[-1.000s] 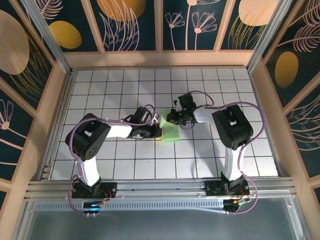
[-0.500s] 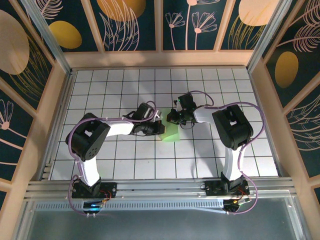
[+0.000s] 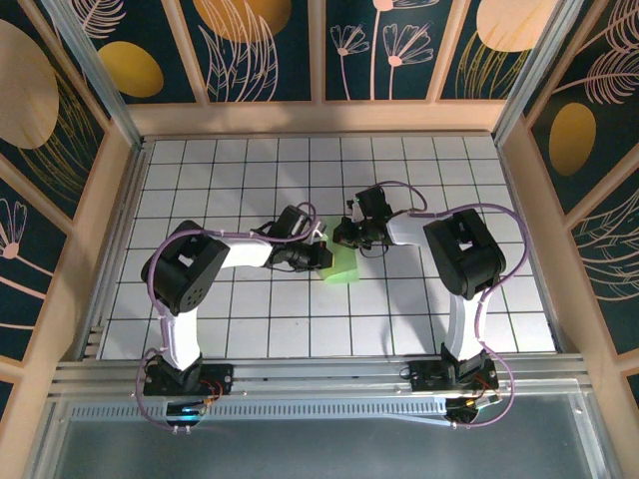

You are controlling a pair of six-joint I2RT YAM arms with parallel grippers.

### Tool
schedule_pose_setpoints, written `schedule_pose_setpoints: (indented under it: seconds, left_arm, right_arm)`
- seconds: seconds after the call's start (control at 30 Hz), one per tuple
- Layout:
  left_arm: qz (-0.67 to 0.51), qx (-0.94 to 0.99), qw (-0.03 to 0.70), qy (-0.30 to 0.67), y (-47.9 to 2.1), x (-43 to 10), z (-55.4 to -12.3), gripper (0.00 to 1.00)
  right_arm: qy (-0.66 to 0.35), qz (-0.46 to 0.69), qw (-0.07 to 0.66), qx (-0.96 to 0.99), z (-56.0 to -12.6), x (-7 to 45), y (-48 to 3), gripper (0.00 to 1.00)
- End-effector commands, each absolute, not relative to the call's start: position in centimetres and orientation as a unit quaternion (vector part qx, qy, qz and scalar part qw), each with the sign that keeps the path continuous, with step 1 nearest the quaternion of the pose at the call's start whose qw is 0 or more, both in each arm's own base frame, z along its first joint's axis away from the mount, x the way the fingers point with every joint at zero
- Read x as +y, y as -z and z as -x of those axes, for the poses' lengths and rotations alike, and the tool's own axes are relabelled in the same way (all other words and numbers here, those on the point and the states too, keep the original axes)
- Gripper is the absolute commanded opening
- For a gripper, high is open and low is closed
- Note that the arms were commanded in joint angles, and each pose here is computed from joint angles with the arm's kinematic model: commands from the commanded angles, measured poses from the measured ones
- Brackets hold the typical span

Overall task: Fold a paper plane with a square sheet of paper (fold left side to right side)
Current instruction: First fold the square sheet of paper in half at the center of the table.

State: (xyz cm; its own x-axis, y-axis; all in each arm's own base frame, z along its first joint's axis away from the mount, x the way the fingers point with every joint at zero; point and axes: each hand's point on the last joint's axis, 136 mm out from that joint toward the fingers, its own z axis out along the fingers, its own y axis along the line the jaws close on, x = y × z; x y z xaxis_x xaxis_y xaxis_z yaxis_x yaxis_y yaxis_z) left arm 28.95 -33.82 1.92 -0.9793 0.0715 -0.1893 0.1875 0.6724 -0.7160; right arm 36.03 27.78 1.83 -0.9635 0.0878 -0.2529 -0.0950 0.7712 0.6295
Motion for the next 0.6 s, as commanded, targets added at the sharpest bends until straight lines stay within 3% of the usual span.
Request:
schedule_pose_setpoints:
  seconds: [0.0,0.57]
  left_arm:
    - [-0.071,0.917,0.040,0.391,-0.4,-32.9,-26.7,0.00]
    - [-0.095,0.929,-0.011,0.356,1.3,-29.3,-20.7,0.00]
  right_arm:
    - [-0.280,-0.024,0.114,0.953,-35.0,25.0,1.1,0.00]
    - [-0.276,-0.023,0.114,0.954,-34.8,24.8,1.3,0.00]
